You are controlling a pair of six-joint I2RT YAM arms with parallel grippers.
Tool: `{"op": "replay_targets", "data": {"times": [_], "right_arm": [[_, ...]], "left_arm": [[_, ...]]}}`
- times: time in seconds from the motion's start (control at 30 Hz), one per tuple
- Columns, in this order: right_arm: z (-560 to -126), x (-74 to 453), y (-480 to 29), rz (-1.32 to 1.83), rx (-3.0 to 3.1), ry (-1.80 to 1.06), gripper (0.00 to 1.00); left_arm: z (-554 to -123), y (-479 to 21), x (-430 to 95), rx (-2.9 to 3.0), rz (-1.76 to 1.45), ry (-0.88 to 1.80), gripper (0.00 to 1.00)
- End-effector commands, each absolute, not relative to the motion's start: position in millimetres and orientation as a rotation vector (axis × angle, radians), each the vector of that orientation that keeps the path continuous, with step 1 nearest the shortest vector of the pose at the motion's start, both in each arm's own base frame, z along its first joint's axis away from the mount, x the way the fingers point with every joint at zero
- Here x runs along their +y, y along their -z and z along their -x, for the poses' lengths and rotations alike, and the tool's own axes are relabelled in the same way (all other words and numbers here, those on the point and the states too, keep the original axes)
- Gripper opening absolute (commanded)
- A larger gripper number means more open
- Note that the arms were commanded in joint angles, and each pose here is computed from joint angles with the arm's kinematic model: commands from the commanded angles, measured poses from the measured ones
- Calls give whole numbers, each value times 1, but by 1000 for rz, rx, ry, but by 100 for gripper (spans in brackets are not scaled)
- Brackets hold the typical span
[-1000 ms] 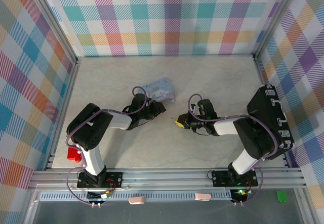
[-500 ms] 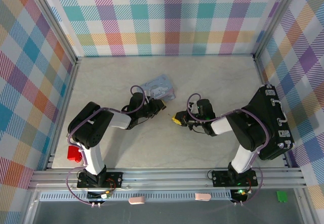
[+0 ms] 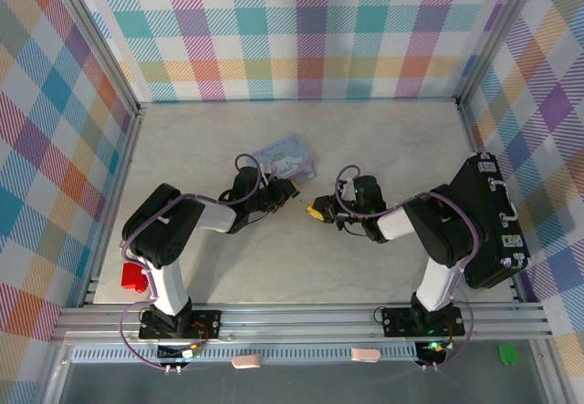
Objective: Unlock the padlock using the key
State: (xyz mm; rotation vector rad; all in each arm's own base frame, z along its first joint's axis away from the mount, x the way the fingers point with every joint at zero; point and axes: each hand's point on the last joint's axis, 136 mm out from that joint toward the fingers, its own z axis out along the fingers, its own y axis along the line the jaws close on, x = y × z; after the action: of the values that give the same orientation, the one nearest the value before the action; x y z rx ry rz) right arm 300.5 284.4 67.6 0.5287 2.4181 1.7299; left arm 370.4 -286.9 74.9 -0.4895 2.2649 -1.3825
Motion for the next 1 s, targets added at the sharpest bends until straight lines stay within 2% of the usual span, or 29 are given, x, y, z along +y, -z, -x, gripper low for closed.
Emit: {"op": "replay_targets", "data": {"times": [0.0,0.97], "right_arm": [[-307,293,-81,-482,2363,-1795,0],[-313,297,-77,-502,2325,-1853,0]], "left_arm": [[-358,-65,-289,2342,583,1457,8],[-355,-70,-287,2339,565,1457,8]]}}
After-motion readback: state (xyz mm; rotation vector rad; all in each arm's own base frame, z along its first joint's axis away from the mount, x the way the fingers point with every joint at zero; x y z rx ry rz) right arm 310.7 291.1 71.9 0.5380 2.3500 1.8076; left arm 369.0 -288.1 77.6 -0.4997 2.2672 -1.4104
